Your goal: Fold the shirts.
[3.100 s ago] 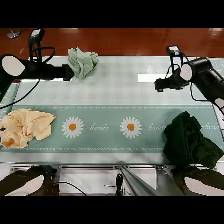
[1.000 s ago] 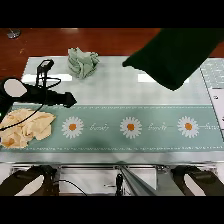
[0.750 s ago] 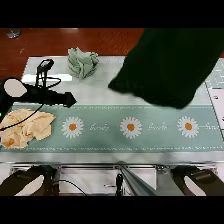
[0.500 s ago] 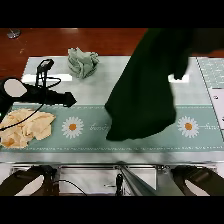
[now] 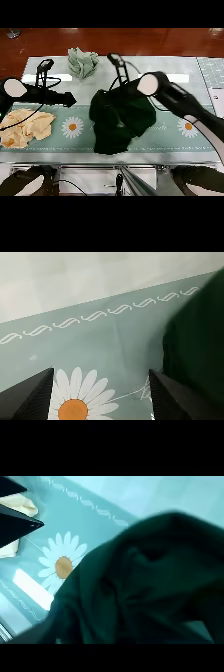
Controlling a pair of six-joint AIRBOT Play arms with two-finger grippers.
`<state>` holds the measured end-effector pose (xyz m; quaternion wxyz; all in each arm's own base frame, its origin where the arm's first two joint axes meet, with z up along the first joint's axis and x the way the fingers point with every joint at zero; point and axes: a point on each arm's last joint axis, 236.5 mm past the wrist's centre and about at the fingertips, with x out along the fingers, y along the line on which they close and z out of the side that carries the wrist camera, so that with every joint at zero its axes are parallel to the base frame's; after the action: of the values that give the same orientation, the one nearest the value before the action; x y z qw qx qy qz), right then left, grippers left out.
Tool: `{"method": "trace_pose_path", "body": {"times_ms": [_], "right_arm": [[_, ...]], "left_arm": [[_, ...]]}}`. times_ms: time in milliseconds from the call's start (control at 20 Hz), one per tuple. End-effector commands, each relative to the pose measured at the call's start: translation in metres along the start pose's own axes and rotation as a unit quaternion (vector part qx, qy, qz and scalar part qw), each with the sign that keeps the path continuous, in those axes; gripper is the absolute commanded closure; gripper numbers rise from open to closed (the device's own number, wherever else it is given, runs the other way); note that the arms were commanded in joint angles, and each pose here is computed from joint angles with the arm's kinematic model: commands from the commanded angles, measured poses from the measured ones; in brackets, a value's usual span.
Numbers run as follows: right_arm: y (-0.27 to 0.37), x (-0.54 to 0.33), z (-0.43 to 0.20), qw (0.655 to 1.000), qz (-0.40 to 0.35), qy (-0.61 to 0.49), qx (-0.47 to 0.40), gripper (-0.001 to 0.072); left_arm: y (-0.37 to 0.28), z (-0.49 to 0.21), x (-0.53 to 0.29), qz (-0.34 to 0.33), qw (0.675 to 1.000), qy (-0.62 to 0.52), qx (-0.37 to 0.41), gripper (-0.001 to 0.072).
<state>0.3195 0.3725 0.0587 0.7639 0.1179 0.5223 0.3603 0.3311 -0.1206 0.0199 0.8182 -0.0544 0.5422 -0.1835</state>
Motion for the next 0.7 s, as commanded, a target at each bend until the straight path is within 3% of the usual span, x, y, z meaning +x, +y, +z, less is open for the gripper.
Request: {"method": "trace_pose_path", "body": {"times_ms": [0,150,250,400,500,650], "right_arm": [[-0.001,0.017,0.008,0.997,0.049,0.003,0.066,0.0094],[-0.056,-0.073,0.059,0.995,0.015,-0.055,0.086,0.0094],[-0.121,-0.152,0.067,0.987,-0.061,-0.097,0.110,0.0094],[-0.213,-0.233,0.010,0.960,-0.200,-0.097,0.173,0.0095],[-0.246,-0.240,-0.048,0.941,-0.227,-0.086,0.234,0.0095],[-0.261,-0.210,-0.118,0.928,-0.227,-0.067,0.287,0.0096]], "left_arm": [[-0.001,-0.001,0.000,-0.001,1.000,0.002,0.000,0.0006],[-0.004,-0.024,-0.001,-0.009,0.999,0.050,0.000,0.0006],[-0.009,-0.057,-0.005,-0.019,0.992,0.121,-0.002,0.0005],[-0.039,-0.106,-0.002,-0.090,0.974,0.204,-0.042,0.0005],[-0.060,-0.133,0.016,-0.142,0.961,0.224,-0.078,0.0006],[-0.120,-0.120,0.035,-0.269,0.942,0.160,-0.119,0.0006]]}}
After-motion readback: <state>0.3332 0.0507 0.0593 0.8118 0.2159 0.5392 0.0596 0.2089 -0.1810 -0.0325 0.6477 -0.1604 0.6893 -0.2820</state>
